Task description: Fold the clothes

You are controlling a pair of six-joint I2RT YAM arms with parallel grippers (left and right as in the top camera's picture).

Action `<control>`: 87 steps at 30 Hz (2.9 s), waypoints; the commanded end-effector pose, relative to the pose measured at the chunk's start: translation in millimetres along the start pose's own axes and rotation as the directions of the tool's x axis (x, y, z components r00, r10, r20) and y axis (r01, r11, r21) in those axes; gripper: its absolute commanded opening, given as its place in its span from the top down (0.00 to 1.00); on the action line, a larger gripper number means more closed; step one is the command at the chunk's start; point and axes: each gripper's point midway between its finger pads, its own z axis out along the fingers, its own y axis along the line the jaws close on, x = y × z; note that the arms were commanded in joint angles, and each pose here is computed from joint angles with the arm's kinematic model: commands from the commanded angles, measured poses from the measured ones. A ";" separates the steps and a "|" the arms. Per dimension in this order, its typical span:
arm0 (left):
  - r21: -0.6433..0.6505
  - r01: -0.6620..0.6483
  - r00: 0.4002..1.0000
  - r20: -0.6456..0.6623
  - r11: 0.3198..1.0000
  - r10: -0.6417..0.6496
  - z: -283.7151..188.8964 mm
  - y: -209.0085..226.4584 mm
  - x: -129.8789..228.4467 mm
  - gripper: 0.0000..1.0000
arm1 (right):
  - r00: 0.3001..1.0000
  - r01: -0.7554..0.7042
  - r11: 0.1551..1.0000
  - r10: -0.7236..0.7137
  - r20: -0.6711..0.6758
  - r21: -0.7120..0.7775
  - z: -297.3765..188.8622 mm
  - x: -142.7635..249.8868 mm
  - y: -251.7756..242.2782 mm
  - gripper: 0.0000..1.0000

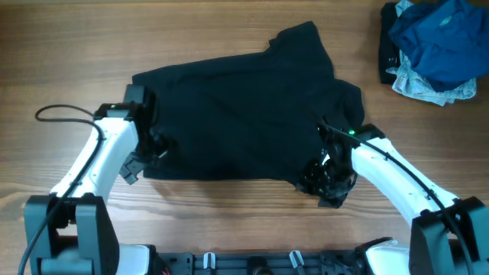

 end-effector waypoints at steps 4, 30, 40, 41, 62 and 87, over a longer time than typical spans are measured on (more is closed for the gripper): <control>0.009 0.083 0.997 -0.005 0.997 -0.083 17.8 13.2 -8.5 0.00 | 0.985 -0.172 0.985 0.172 -0.011 -0.012 1.4 3.0 1.7 0.26; 0.071 -0.012 1.000 -0.012 0.997 0.013 39.2 5.7 -0.9 0.96 | 0.860 -0.455 0.890 0.445 0.249 -0.017 7.6 -43.6 -18.6 0.96; 0.064 -0.019 0.999 -0.032 0.998 0.021 9.0 25.4 20.1 0.96 | 0.832 -0.439 0.898 0.395 0.390 0.025 -31.2 -57.9 -21.7 0.96; 0.084 -0.018 1.000 -0.007 0.996 0.019 0.7 25.8 19.7 0.96 | 0.830 -0.436 0.900 0.395 0.393 0.016 -33.7 -59.1 -18.8 0.96; 0.045 -0.074 0.995 -0.059 0.996 0.077 29.1 19.6 16.4 0.39 | 0.845 -0.309 0.950 0.291 0.448 -0.034 -49.3 -75.6 1.9 0.94; 0.053 -0.016 0.999 -0.051 0.998 0.019 47.8 21.0 20.5 0.32 | 0.920 -0.316 0.948 0.318 0.228 -0.046 -17.8 -39.1 3.7 0.20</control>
